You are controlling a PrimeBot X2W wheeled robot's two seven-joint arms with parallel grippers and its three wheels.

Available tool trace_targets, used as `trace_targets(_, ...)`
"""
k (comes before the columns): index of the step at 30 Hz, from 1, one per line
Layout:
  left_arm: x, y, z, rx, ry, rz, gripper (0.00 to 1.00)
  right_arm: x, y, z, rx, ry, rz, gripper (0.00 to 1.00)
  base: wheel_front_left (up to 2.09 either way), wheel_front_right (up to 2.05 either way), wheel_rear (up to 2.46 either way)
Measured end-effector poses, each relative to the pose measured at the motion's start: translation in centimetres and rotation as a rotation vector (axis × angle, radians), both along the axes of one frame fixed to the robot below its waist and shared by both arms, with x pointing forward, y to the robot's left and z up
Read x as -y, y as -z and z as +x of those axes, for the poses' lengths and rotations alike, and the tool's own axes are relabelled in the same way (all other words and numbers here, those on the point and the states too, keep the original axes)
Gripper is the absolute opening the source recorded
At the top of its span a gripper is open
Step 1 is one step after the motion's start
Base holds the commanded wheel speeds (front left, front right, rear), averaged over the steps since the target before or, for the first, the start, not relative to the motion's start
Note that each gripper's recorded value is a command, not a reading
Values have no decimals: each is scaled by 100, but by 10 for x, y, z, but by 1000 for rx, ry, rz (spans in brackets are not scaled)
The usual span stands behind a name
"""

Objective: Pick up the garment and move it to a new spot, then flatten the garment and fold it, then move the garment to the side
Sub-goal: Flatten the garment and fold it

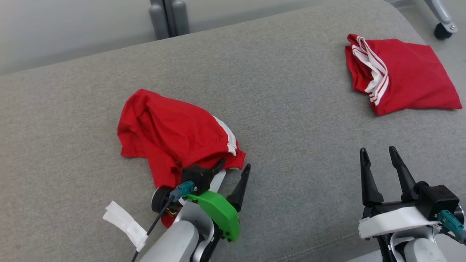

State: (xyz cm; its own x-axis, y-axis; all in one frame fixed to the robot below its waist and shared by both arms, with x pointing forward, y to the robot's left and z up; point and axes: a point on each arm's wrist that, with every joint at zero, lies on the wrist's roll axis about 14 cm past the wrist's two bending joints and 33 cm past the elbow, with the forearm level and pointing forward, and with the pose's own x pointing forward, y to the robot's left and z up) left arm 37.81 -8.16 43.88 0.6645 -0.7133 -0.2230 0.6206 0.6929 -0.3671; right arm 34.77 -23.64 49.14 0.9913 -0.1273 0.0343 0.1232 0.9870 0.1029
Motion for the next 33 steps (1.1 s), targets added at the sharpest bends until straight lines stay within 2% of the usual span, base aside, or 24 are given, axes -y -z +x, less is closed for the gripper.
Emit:
trace_targets(7,2,10,26,-18,-51,21,100,11,8,-8,-31,39,-7,100,0,0,0)
trace_targets(8,3,10,28,-18,-51,20,66,11,8,-8,-33,41,-7,100,0,0,0)
trace_targets(9,4,7,32,-13,-57,9,14,12,8,-9,-34,43,-8,100,0,0,0)
trace_targets(10,5,5,35,-17,-59,2,0,12,8,-10,-35,43,-7,100,0,0,0)
trace_targets(15,14,-22,49,15,-59,-71,0,13,6,-13,-28,49,-6,100,0,0,0)
trace_targets(20,25,-97,82,132,-40,-190,0,15,3,-15,-17,55,1,100,0,0,0)
trace_targets(25,22,-175,116,281,-9,-230,0,15,2,-19,-9,60,18,100,0,0,0)
trace_targets(33,22,-262,137,389,20,-325,0,26,-2,-33,4,104,27,100,0,0,0)
